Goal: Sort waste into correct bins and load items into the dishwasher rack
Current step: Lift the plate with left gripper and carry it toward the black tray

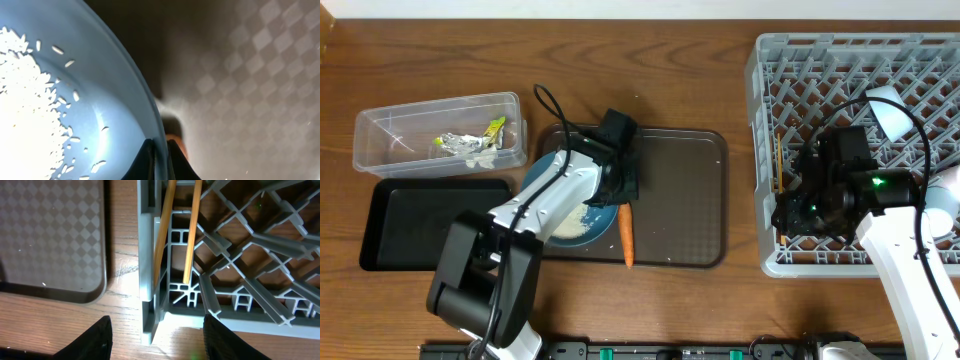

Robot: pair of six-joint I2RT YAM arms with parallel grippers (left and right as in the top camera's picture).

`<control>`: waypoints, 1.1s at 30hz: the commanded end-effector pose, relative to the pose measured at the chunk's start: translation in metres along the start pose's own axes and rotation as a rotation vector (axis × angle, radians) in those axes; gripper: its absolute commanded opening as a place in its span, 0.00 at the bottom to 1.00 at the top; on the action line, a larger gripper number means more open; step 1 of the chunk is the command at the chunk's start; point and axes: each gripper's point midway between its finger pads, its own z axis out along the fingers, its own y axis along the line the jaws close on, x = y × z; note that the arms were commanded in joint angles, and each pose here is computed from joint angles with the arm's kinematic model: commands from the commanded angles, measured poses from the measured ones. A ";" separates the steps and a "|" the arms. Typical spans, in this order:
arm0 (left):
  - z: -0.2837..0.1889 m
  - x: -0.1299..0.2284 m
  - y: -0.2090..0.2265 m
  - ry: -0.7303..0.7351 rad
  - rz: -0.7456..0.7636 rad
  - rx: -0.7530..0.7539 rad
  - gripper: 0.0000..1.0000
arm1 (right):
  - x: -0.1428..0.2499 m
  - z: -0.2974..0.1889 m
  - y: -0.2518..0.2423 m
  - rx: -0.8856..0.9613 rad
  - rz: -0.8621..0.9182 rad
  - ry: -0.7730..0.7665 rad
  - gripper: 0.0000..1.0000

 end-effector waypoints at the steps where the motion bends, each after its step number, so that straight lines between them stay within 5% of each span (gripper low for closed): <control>1: -0.009 0.002 0.016 -0.017 -0.016 -0.071 0.06 | 0.001 0.002 0.005 -0.010 -0.007 0.003 0.52; 27: -0.007 0.000 0.029 -0.034 -0.031 -0.142 0.06 | -0.001 0.002 0.005 -0.011 -0.008 -0.001 0.52; 33: 0.008 -0.003 0.029 -0.026 -0.031 -0.146 0.22 | 0.000 0.002 0.005 -0.011 -0.008 -0.001 0.52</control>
